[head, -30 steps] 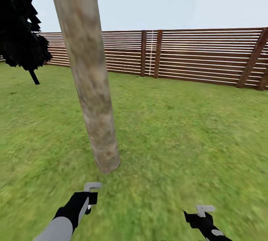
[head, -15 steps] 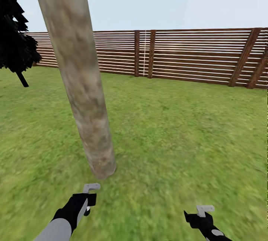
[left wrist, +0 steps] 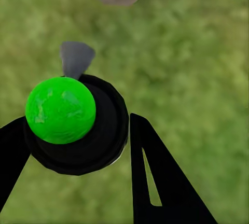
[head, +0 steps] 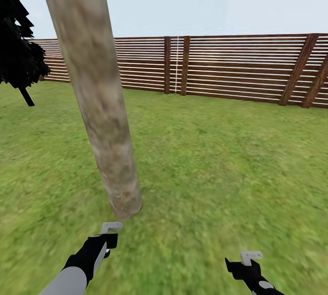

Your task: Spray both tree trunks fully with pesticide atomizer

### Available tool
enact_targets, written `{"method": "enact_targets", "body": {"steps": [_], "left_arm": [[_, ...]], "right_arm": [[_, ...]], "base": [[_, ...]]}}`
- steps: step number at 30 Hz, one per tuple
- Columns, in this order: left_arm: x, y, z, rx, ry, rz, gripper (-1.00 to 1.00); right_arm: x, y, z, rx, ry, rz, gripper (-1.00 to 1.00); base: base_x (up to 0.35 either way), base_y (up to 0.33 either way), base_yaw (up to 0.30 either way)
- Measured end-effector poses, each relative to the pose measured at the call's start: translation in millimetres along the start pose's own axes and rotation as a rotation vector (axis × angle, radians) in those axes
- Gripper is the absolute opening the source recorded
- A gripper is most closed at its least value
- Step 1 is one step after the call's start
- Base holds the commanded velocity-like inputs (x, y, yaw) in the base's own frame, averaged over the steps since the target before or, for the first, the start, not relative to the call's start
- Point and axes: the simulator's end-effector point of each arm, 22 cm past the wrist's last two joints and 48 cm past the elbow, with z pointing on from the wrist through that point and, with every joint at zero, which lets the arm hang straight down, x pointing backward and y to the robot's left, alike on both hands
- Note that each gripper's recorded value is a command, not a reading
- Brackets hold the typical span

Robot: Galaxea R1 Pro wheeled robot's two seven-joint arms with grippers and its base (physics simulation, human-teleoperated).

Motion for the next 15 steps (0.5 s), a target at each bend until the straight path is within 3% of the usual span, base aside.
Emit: {"method": "enact_targets", "body": {"steps": [13, 14, 15], "left_arm": [[16.7, 0.5, 20.9, -0.002, 0.000, -0.006, -1.00], [18.1, 0.4, 22.5, -0.002, 0.000, -0.006, -1.00], [19.5, 0.2, 24.1, -0.002, -0.001, -0.006, -1.00]], "right_arm": [[19.2, 5.1, 17.4, -0.004, -0.008, 0.003, 1.00], [14.5, 4.3, 18.5, -0.003, -0.037, 0.001, 1.00], [-5.0, 4.0, 17.8, -0.003, -0.136, -0.006, 1.00]], "base": [[0.000, 0.000, 0.000], [0.000, 0.000, 0.000], [0.000, 0.000, 0.000]]}}
